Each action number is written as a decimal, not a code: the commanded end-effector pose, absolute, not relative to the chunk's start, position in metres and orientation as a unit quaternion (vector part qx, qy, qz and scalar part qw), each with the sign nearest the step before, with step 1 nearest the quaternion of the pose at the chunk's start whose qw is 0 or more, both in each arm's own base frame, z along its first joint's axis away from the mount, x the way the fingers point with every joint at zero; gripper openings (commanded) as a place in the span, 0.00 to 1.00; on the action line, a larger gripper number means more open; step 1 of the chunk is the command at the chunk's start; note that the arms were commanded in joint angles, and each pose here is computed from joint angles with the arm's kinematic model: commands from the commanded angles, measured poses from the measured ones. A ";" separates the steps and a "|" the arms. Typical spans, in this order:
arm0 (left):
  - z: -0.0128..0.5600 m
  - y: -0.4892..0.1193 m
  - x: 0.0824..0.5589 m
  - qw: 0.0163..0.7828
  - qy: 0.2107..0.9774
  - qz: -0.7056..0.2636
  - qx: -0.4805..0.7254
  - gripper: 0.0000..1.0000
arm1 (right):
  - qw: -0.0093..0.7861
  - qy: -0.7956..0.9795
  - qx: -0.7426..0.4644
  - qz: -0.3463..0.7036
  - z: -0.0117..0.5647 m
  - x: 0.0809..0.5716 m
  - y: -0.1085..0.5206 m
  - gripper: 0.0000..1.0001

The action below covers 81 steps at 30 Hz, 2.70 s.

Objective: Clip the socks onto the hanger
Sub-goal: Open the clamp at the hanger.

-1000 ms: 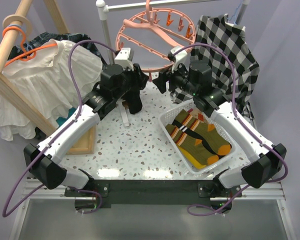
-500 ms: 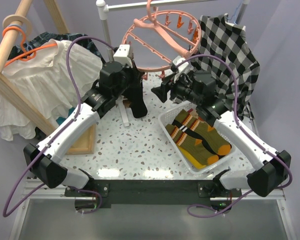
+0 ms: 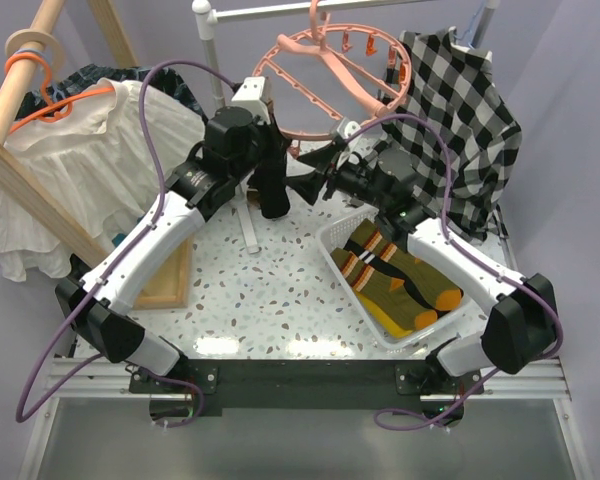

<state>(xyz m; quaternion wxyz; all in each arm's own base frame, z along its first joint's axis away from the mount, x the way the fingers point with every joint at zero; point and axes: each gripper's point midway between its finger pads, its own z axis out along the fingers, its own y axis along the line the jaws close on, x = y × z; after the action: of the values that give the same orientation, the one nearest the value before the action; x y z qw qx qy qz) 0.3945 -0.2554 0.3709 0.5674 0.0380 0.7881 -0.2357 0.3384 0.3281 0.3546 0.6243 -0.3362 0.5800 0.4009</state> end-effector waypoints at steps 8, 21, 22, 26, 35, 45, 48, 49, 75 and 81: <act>0.398 -0.255 0.381 0.580 0.769 -0.265 0.033 0.13 | 0.671 0.553 -0.323 0.373 0.356 0.357 0.325 0.64; 0.419 -0.242 0.377 0.601 0.758 -0.250 0.040 0.13 | 0.710 0.560 -0.278 0.322 0.342 0.390 0.316 0.65; 0.418 -0.243 0.377 0.599 0.759 -0.252 0.037 0.13 | 0.714 0.556 -0.277 0.322 0.344 0.391 0.316 0.65; 0.418 -0.244 0.376 0.595 0.759 -0.260 0.035 0.13 | 0.719 0.539 -0.283 0.336 0.350 0.392 0.322 0.64; 0.407 -0.241 0.379 0.581 0.772 -0.255 0.032 0.13 | 0.708 0.514 -0.296 0.383 0.356 0.388 0.339 0.55; 0.399 -0.238 0.386 0.565 0.773 -0.288 0.030 0.13 | 0.699 0.498 -0.298 0.416 0.364 0.379 0.345 0.46; 0.399 -0.240 0.387 0.559 0.771 -0.304 0.033 0.13 | 0.694 0.495 -0.303 0.426 0.367 0.375 0.348 0.43; 0.398 -0.242 0.387 0.556 0.771 -0.310 0.034 0.14 | 0.693 0.494 -0.304 0.428 0.368 0.375 0.348 0.42; 0.410 -0.229 0.368 0.583 0.747 -0.314 0.055 0.68 | 0.684 0.519 -0.299 0.416 0.366 0.380 0.347 0.11; 0.394 -0.238 0.372 0.581 0.747 -0.314 0.081 0.70 | 0.683 0.521 -0.302 0.413 0.366 0.381 0.347 0.10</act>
<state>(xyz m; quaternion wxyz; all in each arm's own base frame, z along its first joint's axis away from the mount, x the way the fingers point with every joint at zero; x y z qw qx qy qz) 0.3675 -0.2328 0.3880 0.5576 0.0533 0.7679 -0.3109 0.3816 0.3471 0.3337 0.6559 -0.2986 0.5518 0.4198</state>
